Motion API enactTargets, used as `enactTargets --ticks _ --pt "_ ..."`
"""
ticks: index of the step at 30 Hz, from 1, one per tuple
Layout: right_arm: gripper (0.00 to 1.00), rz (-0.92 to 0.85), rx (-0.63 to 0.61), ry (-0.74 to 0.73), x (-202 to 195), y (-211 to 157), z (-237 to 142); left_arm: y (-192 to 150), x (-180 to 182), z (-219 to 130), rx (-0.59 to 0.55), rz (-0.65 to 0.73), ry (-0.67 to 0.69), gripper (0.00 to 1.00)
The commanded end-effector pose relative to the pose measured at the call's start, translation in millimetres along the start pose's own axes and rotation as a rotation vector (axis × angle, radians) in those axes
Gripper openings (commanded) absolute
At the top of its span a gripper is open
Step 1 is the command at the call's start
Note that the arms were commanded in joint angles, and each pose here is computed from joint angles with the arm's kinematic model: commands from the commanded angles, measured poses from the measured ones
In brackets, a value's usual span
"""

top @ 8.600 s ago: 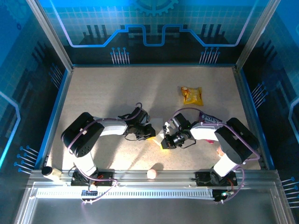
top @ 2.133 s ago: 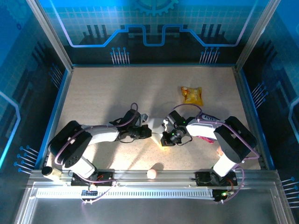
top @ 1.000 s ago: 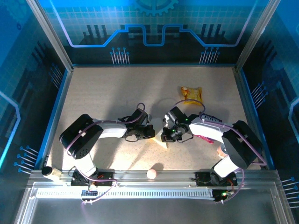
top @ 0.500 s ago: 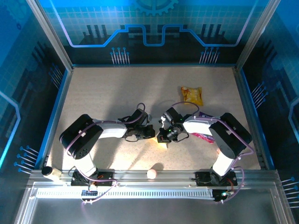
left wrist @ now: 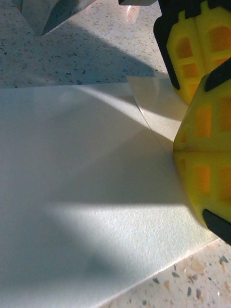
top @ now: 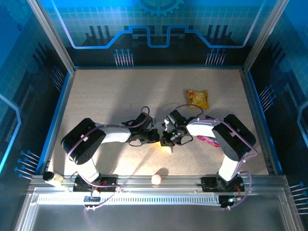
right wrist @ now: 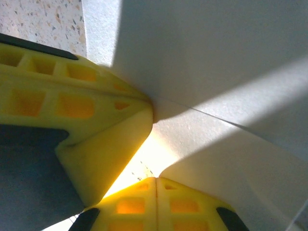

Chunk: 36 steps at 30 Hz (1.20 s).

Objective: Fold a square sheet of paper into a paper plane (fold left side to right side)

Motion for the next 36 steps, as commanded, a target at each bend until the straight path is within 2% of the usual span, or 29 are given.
enactTargets --ticks 1,18,23,25,27,31,34,36 --pt "0.00 0.010 0.052 -0.045 -8 -10 8 -16 33 3 0.035 -0.038 0.137 0.00" --pt "0.00 0.056 0.134 -0.085 -25 -65 -14 -15 33 1 0.024 -0.027 0.144 0.00" --pt "0.00 0.041 0.096 -0.077 -20 -67 -32 -11 21 -3 0.017 -0.014 0.107 0.00" --pt "0.00 0.014 0.057 -0.065 -14 -61 -43 -7 8 -8 0.008 -0.002 0.072 0.04" --pt "0.06 -0.014 0.012 -0.063 -11 -53 -55 -2 -5 -15 -0.005 0.011 0.039 0.10" --pt "0.26 -0.076 -0.076 -0.057 -6 -35 -73 10 -31 -36 -0.055 0.032 -0.019 0.29" --pt "0.42 -0.115 -0.127 -0.060 -6 -23 -78 19 -34 -54 -0.105 0.025 -0.031 0.40" --pt "0.49 -0.144 -0.152 -0.059 -5 -15 -78 23 -28 -63 -0.129 0.009 -0.022 0.44"
Point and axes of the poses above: each hand's point on the last joint's axis, 136 mm out from that joint toward the fingers, its own z axis out along the fingers, its own x axis along the line the jaws close on, y = z × x, the point moved 3 cm from there along -z, back along the fingers, and after that the axes turned 10 degrees about -z, right-handed, at the moved point
